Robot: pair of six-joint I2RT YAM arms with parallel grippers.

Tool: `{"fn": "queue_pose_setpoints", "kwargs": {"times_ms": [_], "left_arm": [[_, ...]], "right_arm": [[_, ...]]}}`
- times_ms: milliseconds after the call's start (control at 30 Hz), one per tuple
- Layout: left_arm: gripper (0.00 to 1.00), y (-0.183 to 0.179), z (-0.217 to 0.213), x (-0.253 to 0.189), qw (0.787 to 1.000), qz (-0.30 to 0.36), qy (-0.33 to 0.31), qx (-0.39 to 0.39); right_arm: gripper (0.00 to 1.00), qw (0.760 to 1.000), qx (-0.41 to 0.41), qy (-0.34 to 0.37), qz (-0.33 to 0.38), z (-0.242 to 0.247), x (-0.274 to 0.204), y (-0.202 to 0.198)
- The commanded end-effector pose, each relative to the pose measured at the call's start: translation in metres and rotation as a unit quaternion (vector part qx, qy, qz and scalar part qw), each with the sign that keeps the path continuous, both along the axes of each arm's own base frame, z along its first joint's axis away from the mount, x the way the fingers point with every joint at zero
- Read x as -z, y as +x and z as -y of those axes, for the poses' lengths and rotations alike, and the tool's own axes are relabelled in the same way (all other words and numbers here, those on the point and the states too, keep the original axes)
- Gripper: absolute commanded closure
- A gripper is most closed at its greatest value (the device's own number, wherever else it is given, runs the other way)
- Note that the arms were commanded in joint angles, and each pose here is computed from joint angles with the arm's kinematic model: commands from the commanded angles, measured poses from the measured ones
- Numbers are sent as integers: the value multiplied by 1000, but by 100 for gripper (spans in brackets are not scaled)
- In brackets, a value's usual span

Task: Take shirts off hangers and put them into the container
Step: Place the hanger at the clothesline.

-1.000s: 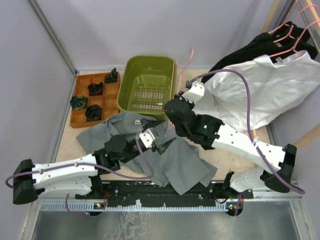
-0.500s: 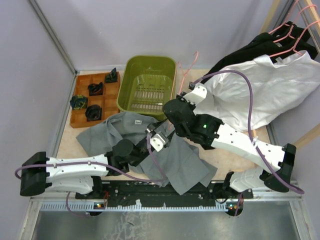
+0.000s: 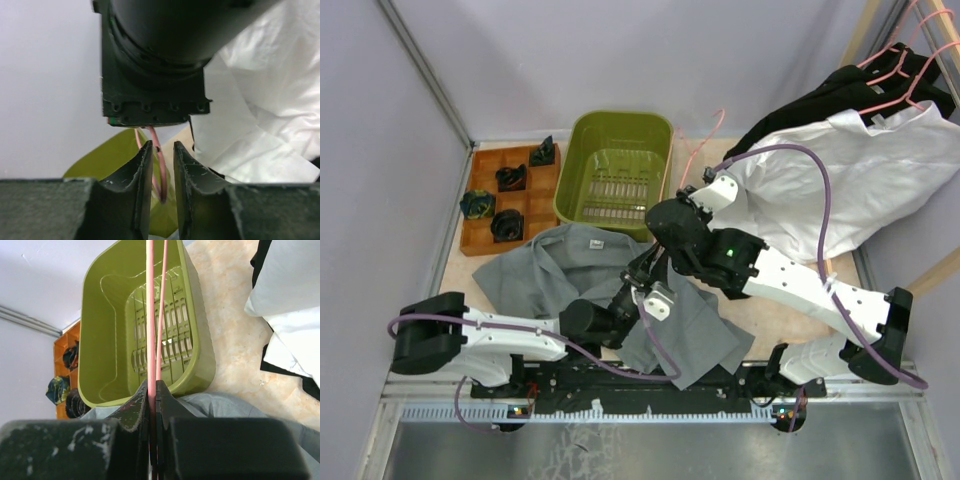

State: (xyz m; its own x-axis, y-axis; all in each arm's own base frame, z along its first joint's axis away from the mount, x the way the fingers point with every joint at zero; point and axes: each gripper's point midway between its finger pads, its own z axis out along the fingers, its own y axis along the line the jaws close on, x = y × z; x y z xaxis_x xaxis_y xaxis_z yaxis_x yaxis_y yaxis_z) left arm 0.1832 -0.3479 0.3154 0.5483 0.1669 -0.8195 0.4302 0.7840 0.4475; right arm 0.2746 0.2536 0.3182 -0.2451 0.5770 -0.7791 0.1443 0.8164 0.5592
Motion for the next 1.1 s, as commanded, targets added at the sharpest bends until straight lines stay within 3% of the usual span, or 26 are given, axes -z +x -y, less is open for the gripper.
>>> {"fn": "queue_pose_setpoints", "kwargs": {"times_ms": [0,67,167,300,533,600,767,1067], "left_arm": [[74,2,-35,-34,993,27,-90,-65],[79,2,-34,-34,993,28,-89,-69],[100,2,-32,-34,993,7,-99,-59],[100,-1,-25,-27,996,-29,-83,-21],[100,-1,-33,-15,993,-95,-65,14],[100,0,-37,-14,991,-115,-59,21],[100,8,-69,-21,986,-148,-73,5],[100,1,-114,-66,976,-186,-112,28]], "right_arm": [[100,998,25,55,27,4,-24,0],[100,998,23,56,26,3,-23,-1],[100,998,23,53,26,4,-21,-1],[97,998,4,44,37,1,-26,-1],[40,990,-98,64,78,-22,-45,-12],[31,987,-121,61,85,-24,-50,-16],[19,962,-224,19,152,-28,-76,-38],[16,888,-356,-14,291,4,-87,-101]]}}
